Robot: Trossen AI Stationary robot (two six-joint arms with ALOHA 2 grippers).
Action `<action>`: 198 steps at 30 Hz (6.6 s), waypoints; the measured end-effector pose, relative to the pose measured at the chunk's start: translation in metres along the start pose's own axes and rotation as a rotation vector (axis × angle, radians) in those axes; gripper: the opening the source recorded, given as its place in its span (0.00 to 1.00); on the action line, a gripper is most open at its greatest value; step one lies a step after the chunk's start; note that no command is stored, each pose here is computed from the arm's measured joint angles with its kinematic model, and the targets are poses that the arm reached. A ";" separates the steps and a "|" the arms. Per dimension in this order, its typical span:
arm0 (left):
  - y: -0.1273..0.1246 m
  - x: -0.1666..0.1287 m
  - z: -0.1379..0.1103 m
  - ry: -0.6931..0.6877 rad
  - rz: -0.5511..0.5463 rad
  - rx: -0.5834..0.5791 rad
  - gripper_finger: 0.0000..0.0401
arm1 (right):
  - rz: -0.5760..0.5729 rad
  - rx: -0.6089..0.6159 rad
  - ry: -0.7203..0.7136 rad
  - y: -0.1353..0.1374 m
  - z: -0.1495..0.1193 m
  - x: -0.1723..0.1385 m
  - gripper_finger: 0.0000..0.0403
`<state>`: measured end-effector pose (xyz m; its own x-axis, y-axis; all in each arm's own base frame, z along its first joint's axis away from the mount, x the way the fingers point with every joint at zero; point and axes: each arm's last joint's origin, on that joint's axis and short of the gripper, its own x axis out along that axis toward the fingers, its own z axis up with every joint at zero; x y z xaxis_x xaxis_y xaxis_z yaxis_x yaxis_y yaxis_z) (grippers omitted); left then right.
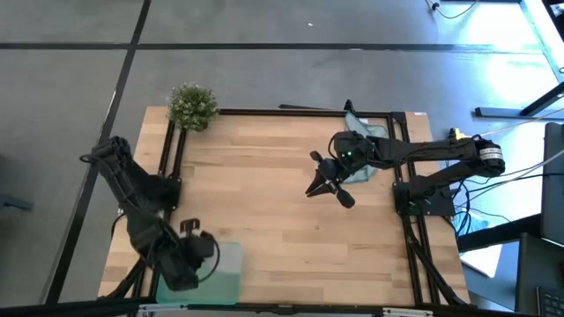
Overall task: Roll microfiber towels into tight, uniform cylinder then place into a basket
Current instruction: Put the gray rolled microfiber cloth into the green bin, then adjust the green bin, then roll the blue microfiber cloth
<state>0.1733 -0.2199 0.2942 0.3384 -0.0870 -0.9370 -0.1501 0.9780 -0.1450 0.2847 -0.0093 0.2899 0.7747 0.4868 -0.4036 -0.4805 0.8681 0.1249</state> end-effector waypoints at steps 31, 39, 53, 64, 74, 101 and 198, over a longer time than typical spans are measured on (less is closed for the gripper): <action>-0.074 0.090 -0.060 0.065 0.028 0.156 0.15 | 0.009 -0.003 0.001 0.002 0.000 0.001 0.11; -0.077 0.097 -0.061 0.069 0.019 0.155 0.15 | 0.008 -0.001 0.001 0.002 0.000 0.001 0.11; -0.079 0.097 -0.061 0.078 0.000 0.151 0.15 | 0.008 -0.001 0.001 0.002 0.000 0.001 0.11; -0.079 0.097 -0.061 0.086 -0.001 0.090 0.15 | 0.008 -0.001 0.001 0.002 0.000 0.001 0.11; -0.080 0.097 -0.063 0.084 -0.008 0.042 0.15 | 0.007 -0.001 0.001 0.002 0.000 0.001 0.11; -0.085 0.096 -0.065 0.057 -0.037 -0.005 0.22 | 0.007 -0.001 0.001 0.002 0.000 0.001 0.11; -0.045 0.025 -0.010 -0.076 -0.157 -0.079 0.46 | 0.007 0.000 0.002 0.002 0.000 0.001 0.11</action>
<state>0.1796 -0.2677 0.2744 0.4322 -0.2195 -0.8747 -0.1613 0.9355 -0.3144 0.2849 -0.0070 0.2896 0.7704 0.4929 -0.4045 -0.4862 0.8645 0.1274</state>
